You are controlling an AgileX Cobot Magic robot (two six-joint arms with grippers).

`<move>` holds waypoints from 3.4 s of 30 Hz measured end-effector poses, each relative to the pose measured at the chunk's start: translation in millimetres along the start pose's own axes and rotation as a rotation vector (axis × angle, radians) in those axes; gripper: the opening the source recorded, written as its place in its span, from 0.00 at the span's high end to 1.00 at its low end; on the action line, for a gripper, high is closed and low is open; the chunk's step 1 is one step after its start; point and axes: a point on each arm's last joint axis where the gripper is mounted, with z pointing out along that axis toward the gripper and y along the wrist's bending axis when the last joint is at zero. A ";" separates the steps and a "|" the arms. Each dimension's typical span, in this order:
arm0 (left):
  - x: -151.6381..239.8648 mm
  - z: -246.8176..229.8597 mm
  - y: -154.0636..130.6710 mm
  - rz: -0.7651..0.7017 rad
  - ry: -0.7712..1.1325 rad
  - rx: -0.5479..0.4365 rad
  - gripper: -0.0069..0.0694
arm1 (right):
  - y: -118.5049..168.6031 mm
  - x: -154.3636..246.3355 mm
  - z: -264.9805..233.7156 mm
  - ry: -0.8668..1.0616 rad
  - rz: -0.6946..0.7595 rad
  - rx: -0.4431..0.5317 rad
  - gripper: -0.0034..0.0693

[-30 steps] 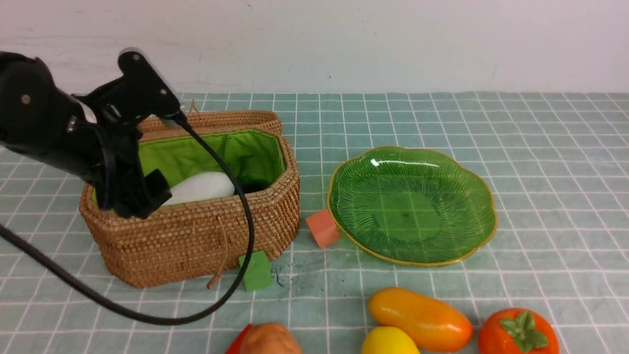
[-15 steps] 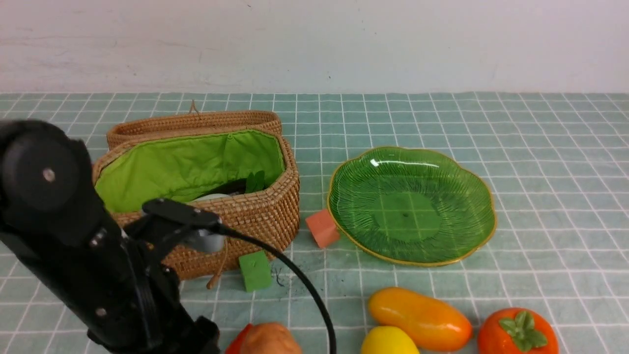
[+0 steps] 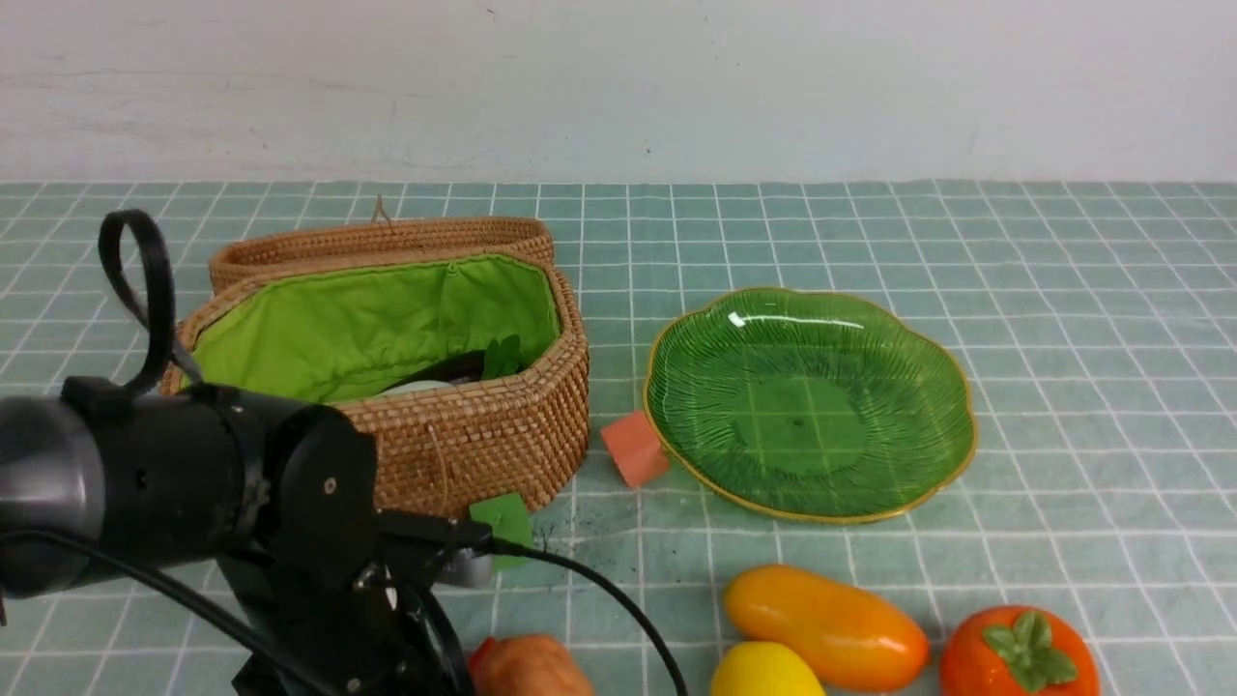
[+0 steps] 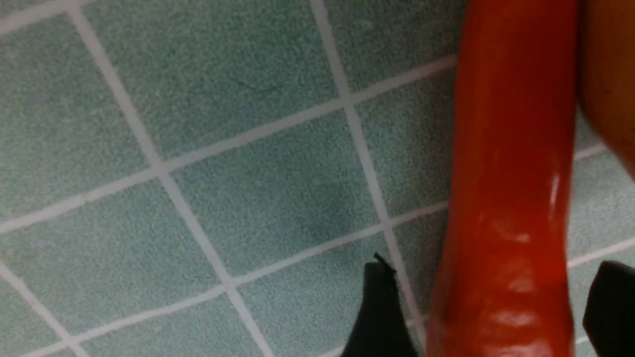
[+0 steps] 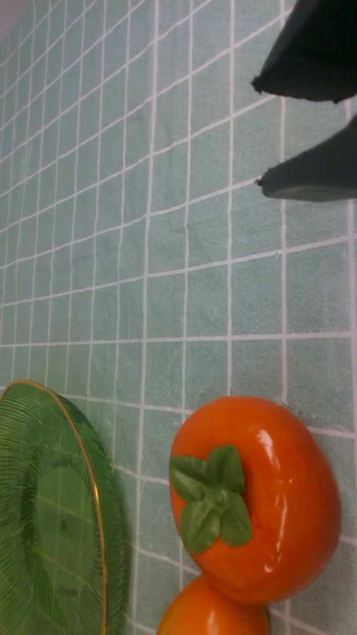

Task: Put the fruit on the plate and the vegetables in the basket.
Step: Use the left arm to grab a carrot and put it into the left basket, then grab a potato with your left arm and place it in the basket on the left

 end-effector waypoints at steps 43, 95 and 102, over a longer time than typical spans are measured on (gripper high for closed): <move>-120.4 -125.9 48.0 0.627 -0.553 -0.600 0.05 | 0.0 0.0 0.0 0.000 0.000 0.000 0.62; -17.6 -107.5 -35.9 -0.230 -0.289 0.136 0.20 | 0.0 0.0 0.0 0.000 0.000 0.000 0.62; -28.1 -201.5 13.0 -0.295 -0.573 0.048 0.20 | 0.0 0.0 0.0 0.000 0.000 0.000 0.62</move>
